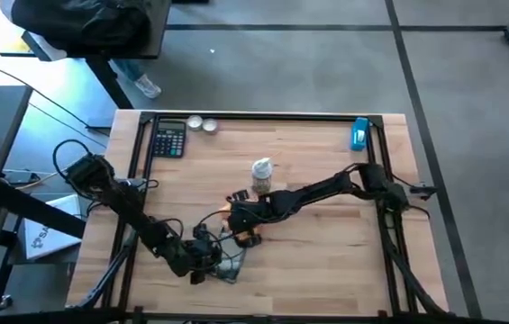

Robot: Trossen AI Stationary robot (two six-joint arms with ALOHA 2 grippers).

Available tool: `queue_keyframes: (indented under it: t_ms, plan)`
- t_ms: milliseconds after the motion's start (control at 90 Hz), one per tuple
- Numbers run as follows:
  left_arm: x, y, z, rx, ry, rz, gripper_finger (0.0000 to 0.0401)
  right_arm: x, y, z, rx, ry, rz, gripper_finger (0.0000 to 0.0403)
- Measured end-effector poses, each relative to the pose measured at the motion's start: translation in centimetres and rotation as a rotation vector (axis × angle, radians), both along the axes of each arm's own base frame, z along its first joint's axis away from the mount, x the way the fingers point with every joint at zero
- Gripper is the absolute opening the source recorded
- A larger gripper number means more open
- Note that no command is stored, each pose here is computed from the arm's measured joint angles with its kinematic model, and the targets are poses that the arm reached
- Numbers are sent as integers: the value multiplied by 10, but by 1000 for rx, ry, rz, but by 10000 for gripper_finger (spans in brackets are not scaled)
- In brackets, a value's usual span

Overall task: Apply microfiber cloth
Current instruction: Wipe the front of the blue tablet using the orange microfiber cloth

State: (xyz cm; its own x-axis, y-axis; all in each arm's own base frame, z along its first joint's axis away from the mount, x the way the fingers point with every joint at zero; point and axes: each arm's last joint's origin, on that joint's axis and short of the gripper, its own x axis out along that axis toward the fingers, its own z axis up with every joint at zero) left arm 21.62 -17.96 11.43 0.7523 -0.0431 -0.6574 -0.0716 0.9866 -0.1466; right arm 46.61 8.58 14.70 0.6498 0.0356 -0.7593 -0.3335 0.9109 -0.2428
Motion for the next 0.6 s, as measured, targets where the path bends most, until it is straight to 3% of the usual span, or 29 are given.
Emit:
queue_keyframes:
  t_ms: [189,344,600]
  plan:
    - [-2,3,-3,16,34,24,80,20,10,-12,117,-195,95,0]
    - [-3,4,-4,10,53,39,80,27,13,-38,191,-221,145,0]
    - [-5,3,-5,8,65,46,80,21,5,-42,102,-104,-26,0]
